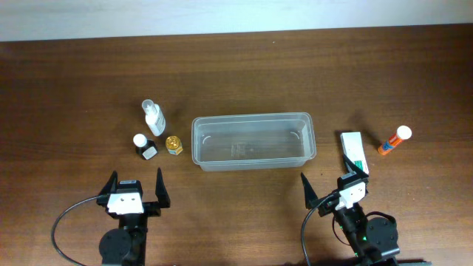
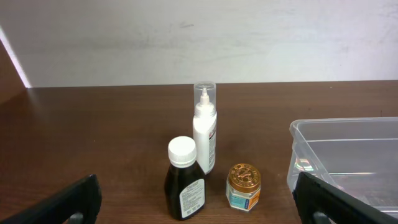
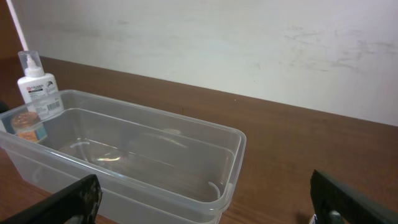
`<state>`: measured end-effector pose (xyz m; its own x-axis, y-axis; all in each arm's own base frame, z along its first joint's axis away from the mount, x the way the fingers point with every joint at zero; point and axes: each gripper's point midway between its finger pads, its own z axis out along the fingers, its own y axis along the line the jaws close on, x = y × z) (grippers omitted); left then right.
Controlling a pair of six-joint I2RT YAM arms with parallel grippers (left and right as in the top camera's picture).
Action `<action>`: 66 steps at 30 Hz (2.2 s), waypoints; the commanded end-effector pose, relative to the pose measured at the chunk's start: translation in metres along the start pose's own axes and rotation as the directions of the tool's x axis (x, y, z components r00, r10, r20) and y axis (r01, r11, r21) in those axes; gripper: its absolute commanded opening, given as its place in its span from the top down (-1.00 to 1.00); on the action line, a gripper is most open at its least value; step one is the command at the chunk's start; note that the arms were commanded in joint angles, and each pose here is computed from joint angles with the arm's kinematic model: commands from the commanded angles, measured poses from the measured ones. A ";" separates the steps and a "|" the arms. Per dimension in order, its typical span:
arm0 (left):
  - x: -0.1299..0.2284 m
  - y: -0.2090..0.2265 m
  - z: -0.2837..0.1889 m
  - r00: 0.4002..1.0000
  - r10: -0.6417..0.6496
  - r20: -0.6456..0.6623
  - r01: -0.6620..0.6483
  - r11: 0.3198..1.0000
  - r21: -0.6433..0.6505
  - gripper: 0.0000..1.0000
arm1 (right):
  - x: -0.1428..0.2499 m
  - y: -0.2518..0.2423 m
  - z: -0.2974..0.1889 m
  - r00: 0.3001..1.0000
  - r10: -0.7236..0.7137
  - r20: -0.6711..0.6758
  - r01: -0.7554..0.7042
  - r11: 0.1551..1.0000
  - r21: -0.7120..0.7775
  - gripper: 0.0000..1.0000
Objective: Pack container
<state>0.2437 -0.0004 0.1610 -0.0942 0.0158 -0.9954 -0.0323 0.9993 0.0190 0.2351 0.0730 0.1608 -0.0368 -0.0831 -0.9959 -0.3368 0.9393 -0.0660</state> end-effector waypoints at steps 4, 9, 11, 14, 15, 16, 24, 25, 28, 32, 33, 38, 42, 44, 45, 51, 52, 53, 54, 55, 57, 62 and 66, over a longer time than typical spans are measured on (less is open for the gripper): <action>0.003 -0.001 0.001 1.000 0.015 0.002 -0.015 1.000 0.005 -0.99 | 0.002 -0.002 0.000 1.000 0.013 -0.005 -0.013 1.000 0.013 -0.97; 0.003 -0.001 0.001 1.000 0.015 0.002 -0.015 1.000 0.005 -0.99 | 0.002 -0.002 0.000 1.000 0.013 -0.005 -0.013 1.000 0.012 -0.96; 0.003 -0.001 0.001 1.000 0.015 0.002 -0.015 1.000 0.005 -0.99 | 0.002 -0.002 0.000 1.000 0.013 -0.005 -0.013 1.000 0.012 -0.97; 0.003 -0.001 0.001 1.000 0.015 0.002 -0.015 1.000 0.005 -0.99 | 0.002 -0.002 0.000 1.000 0.013 -0.005 -0.013 1.000 0.013 -0.97; 0.003 -0.001 0.001 1.000 0.015 0.002 -0.015 1.000 0.005 -0.99 | 0.002 -0.002 0.000 1.000 0.013 -0.005 -0.013 1.000 0.013 -0.97; 0.003 -0.001 0.001 1.000 0.015 0.002 -0.015 1.000 0.005 -0.99 | 0.002 -0.002 0.000 1.000 0.013 -0.005 -0.013 1.000 0.012 -0.97; 0.003 -0.001 0.001 1.000 0.015 0.002 -0.015 1.000 0.005 -0.99 | 0.002 -0.002 0.000 1.000 0.013 -0.005 -0.013 1.000 0.012 -0.97; 0.003 -0.001 0.001 1.000 0.015 0.002 -0.015 1.000 0.005 -0.99 | 0.002 -0.002 0.000 1.000 0.013 -0.005 -0.013 1.000 0.012 -0.97; 0.003 -0.001 0.001 1.000 0.015 0.002 -0.015 1.000 0.005 -0.99 | 0.002 -0.002 0.000 1.000 0.013 -0.005 -0.013 1.000 0.012 -0.97; 0.003 -0.001 0.001 1.000 0.015 0.002 -0.015 1.000 0.005 -0.99 | 0.002 -0.002 0.000 1.000 0.013 -0.005 -0.013 1.000 0.013 -0.97; 0.003 -0.001 0.001 1.000 0.015 0.002 -0.015 1.000 0.005 -0.99 | 0.002 -0.002 0.000 1.000 0.013 -0.005 -0.013 1.000 0.012 -0.97; 0.003 -0.001 0.001 1.000 0.015 0.002 -0.015 1.000 0.005 -0.99 | 0.002 -0.002 0.000 1.000 0.013 -0.005 -0.013 1.000 0.013 -0.97; 0.003 -0.001 0.001 1.000 0.015 0.002 -0.015 1.000 0.005 -0.99 | 0.002 -0.002 0.000 1.000 0.013 -0.005 -0.013 1.000 0.012 -0.97; 0.003 -0.001 0.001 1.000 0.015 0.002 -0.015 1.000 0.005 -0.99 | 0.002 -0.002 0.000 1.000 0.013 -0.005 -0.013 1.000 0.013 -0.97; 0.002 -0.001 0.001 1.000 0.015 0.002 -0.015 1.000 0.006 -0.99 | 0.002 -0.002 0.000 1.000 0.013 -0.005 -0.013 1.000 0.012 -0.97; -0.003 -0.032 -0.003 1.000 0.001 0.027 -0.006 0.982 0.189 -0.99 | 0.002 -0.002 0.000 1.000 0.013 -0.005 -0.013 1.000 0.012 -0.97; -0.007 -0.041 -0.005 0.999 -0.001 0.041 -0.009 0.970 0.242 -0.99 | 0.002 -0.002 0.000 1.000 0.013 -0.005 -0.013 1.000 0.013 -0.97; -0.013 -0.052 -0.008 0.998 -0.003 0.063 -0.016 0.953 0.303 -0.99 | 0.002 -0.002 0.000 1.000 0.013 -0.005 -0.013 1.000 0.013 -0.97; -0.019 -0.059 -0.012 0.997 -0.005 0.081 -0.023 0.938 0.346 -0.99 | 0.002 -0.002 0.000 1.000 0.013 -0.005 -0.013 1.000 0.012 -0.96; -0.026 -0.062 -0.014 0.995 -0.008 0.097 -0.028 0.932 0.361 -0.99 | 0.002 -0.002 0.000 1.000 0.013 -0.005 -0.013 1.000 0.012 -0.97; -0.041 -0.060 -0.019 0.993 -0.010 0.120 -0.034 0.934 0.355 -0.99 | 0.002 -0.002 0.000 1.000 0.013 -0.005 -0.013 1.000 0.012 -0.97; -0.099 -0.044 -0.035 0.987 -0.010 0.162 -0.036 0.961 0.275 -0.99 | 0.002 -0.002 0.000 1.000 0.013 -0.005 -0.013 1.000 0.013 -0.97; -0.144 -0.040 -0.043 0.989 0.046 0.140 -0.081 0.963 0.256 -0.99 | 0.002 -0.002 0.000 1.000 0.013 -0.005 -0.013 1.000 0.013 -0.97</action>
<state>0.2193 -0.0475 0.2645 0.0175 0.0130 -0.9998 0.2500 0.9681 0.0170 0.2351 0.0730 0.1608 -0.0367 -0.0835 -0.9958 -0.3368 0.9392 -0.0663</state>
